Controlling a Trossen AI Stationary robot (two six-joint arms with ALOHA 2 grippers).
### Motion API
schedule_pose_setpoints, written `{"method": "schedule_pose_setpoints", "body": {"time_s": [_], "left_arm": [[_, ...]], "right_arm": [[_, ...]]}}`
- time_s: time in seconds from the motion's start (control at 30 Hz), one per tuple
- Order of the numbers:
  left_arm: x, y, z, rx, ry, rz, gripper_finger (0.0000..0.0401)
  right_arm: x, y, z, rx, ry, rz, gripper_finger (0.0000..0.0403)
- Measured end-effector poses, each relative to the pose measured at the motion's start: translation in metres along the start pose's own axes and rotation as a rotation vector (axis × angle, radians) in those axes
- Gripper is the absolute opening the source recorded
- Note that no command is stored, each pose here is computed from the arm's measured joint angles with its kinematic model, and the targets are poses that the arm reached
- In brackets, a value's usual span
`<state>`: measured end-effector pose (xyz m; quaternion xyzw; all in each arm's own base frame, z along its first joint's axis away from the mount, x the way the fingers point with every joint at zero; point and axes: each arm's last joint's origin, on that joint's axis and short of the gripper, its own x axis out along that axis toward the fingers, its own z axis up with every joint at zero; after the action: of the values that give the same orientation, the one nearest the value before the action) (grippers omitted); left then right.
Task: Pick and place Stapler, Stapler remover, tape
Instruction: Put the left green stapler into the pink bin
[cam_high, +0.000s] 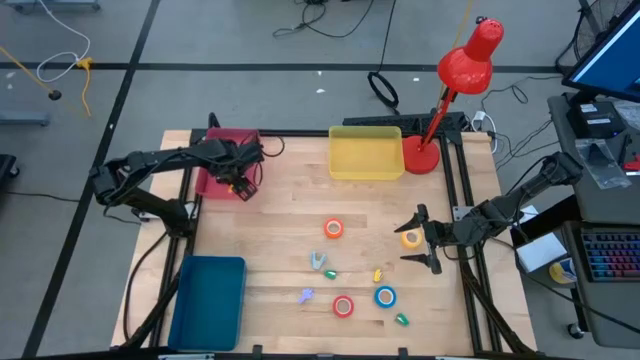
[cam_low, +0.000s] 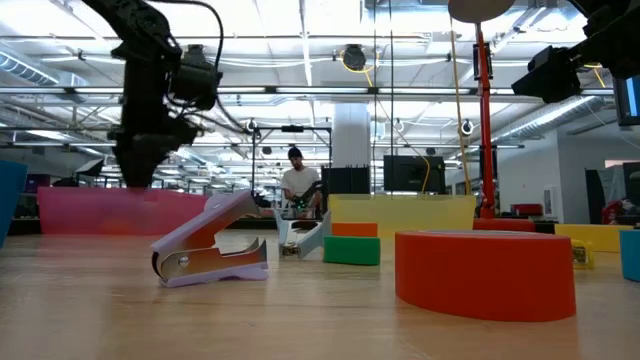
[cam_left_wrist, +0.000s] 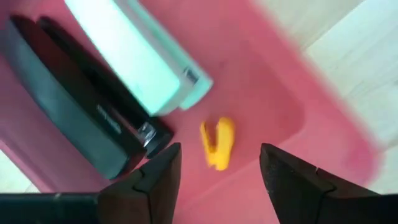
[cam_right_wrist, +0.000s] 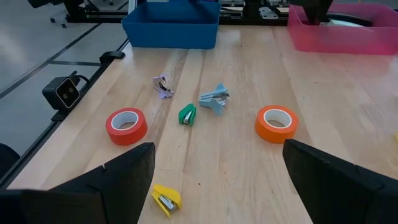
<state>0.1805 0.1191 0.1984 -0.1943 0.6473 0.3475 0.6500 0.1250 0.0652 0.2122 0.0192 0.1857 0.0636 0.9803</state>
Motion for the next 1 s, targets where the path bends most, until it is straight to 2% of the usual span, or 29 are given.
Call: {"method": "schedule_pose_setpoints", "body": {"time_s": [0.13, 0.23, 0.37, 0.47, 0.7, 0.77, 0.87, 1.0], "left_arm": [[-0.021, -0.011, 0.013, -0.03, -0.088, -0.092, 0.0216], [-0.034, -0.034, 0.02, 0.01, -0.205, -0.192, 0.0216], [-0.049, -0.075, 0.019, 0.148, -0.374, -0.311, 0.0215], [-0.06, -0.11, 0.01, 0.309, -0.496, -0.375, 0.0211], [-0.072, -0.186, -0.023, 0.682, -0.764, -0.394, 0.0188], [-0.067, -0.205, -0.032, 0.762, -0.788, -0.38, 0.018], [-0.053, -0.23, -0.039, 0.829, -0.809, -0.384, 0.017], [-0.036, -0.257, -0.037, 0.878, -0.761, -0.358, 0.0158]], "right_arm": [[0.0, 0.0, 0.0, 0.005, -0.002, 0.0, 0.0344], [0.0, 0.0, 0.0, 0.024, -0.002, 0.0, 0.0345], [0.0, 0.0, 0.0, 0.026, -0.002, 0.0, 0.0342], [0.0, 0.0, 0.0, 0.022, -0.001, 0.0, 0.0342], [0.0, 0.0, 0.0, 0.018, -0.001, -0.002, 0.0345], [0.0, 0.0, 0.0, 0.02, -0.005, -0.002, 0.0344], [0.0, 0.0, 0.001, 0.022, -0.01, -0.001, 0.0342], [0.0, 0.0, 0.002, 0.025, -0.018, 0.001, 0.0343]]}}
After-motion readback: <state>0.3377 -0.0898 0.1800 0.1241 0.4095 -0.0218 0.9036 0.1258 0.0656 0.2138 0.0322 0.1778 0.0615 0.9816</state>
